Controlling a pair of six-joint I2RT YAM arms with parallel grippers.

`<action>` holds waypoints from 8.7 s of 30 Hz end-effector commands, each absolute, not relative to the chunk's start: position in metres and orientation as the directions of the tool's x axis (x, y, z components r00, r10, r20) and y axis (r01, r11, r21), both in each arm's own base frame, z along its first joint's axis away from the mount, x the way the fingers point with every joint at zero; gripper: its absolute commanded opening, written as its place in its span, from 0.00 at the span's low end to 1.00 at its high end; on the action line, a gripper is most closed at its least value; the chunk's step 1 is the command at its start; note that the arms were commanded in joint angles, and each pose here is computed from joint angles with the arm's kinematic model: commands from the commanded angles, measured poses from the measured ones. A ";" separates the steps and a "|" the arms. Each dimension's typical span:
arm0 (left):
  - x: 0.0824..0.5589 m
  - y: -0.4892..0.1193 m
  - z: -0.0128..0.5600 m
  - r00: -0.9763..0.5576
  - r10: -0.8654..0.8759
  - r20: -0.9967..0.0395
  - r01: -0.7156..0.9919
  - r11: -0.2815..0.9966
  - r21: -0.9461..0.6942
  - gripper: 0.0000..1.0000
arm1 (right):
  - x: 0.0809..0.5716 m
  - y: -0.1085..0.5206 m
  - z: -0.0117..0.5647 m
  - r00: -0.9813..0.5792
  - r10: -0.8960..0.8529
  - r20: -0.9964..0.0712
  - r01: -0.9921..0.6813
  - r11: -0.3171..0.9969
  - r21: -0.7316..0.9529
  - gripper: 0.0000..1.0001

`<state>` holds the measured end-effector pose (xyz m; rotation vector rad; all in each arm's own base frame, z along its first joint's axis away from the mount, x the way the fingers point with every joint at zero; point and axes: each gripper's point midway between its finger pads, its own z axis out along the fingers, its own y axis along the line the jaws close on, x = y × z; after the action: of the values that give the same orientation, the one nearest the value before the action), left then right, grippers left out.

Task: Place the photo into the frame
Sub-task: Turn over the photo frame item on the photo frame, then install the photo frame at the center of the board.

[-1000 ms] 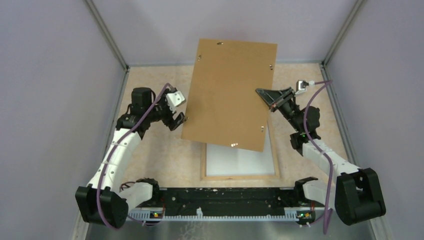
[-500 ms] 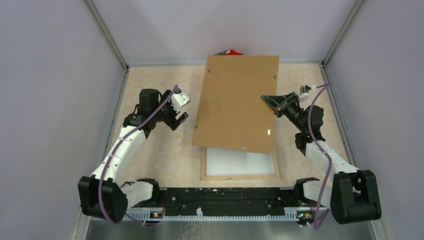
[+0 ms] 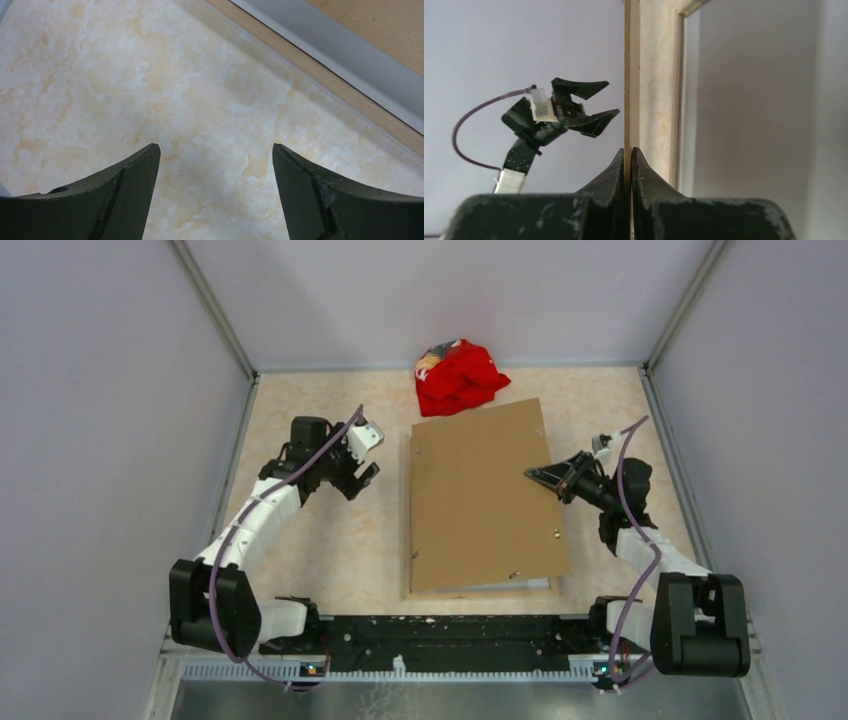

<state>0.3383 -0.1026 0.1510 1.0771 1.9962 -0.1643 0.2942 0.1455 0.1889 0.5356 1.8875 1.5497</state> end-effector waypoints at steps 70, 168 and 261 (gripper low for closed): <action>0.327 -0.119 0.127 -0.270 0.646 -0.714 0.831 0.531 0.165 0.92 | 0.324 0.160 0.113 -0.712 0.606 -0.354 -0.097 0.415 0.905 0.00; 0.308 -0.138 0.096 -0.275 0.670 -0.690 0.877 0.469 0.107 0.91 | 0.309 0.186 0.114 -0.787 -0.022 -0.617 -0.087 0.993 0.075 0.99; 0.291 -0.161 0.036 -0.521 0.619 -0.587 0.848 0.451 -0.277 0.07 | 0.171 0.438 0.043 -0.752 -0.064 -0.656 -0.530 0.651 0.544 0.00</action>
<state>0.2874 -0.1588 0.0375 1.2152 2.3081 -0.7859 0.1656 0.4246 0.0318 -0.4582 2.3138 0.9951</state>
